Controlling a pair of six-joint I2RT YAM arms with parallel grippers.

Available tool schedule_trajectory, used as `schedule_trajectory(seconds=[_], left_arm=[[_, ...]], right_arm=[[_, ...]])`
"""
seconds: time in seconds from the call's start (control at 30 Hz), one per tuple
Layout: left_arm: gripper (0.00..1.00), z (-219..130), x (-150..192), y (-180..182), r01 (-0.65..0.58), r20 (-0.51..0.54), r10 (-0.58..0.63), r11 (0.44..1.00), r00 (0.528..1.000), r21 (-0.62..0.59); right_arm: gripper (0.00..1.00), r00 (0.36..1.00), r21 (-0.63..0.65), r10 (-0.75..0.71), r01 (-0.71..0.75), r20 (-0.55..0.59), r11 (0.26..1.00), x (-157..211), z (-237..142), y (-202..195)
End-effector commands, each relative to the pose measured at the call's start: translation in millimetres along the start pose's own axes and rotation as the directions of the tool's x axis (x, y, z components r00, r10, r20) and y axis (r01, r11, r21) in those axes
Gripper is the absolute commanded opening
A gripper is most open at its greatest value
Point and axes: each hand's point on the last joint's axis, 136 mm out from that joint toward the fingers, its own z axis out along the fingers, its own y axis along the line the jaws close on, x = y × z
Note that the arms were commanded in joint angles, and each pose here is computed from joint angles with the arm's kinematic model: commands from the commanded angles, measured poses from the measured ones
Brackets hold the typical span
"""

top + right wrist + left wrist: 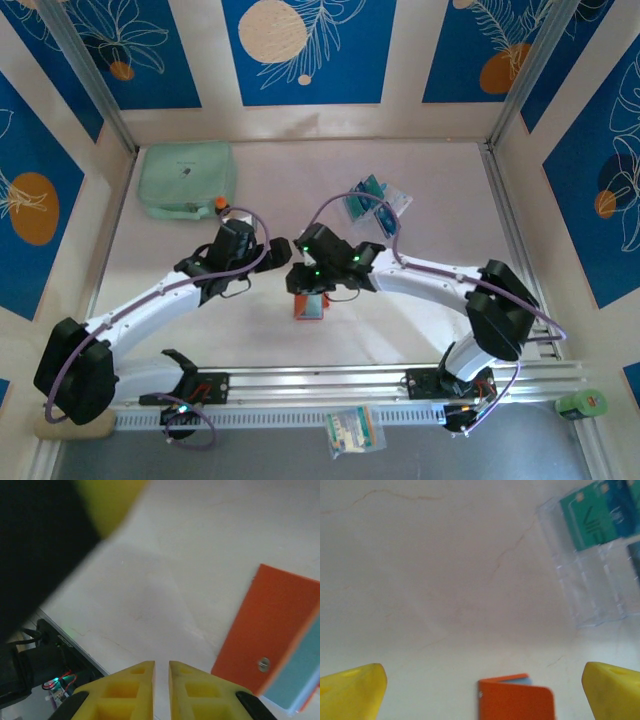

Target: Put the credit cards into the card holder

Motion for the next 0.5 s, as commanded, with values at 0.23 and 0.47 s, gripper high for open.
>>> schedule_trajectory(seconds=[0.23, 0.47], left_arm=[[1.00, 12, 23, 20, -0.152, -0.149, 0.139, 0.985, 0.979, -0.083], [1.00, 17, 31, 18, -0.218, -0.180, 0.202, 0.973, 0.963, -0.077]], right_arm=[[0.10, 0.997, 0.192, 0.054, -0.043, -0.050, 0.980, 29, 21, -59], [0.09, 0.993, 0.224, 0.107, -0.094, -0.046, 0.970, 44, 24, -88]])
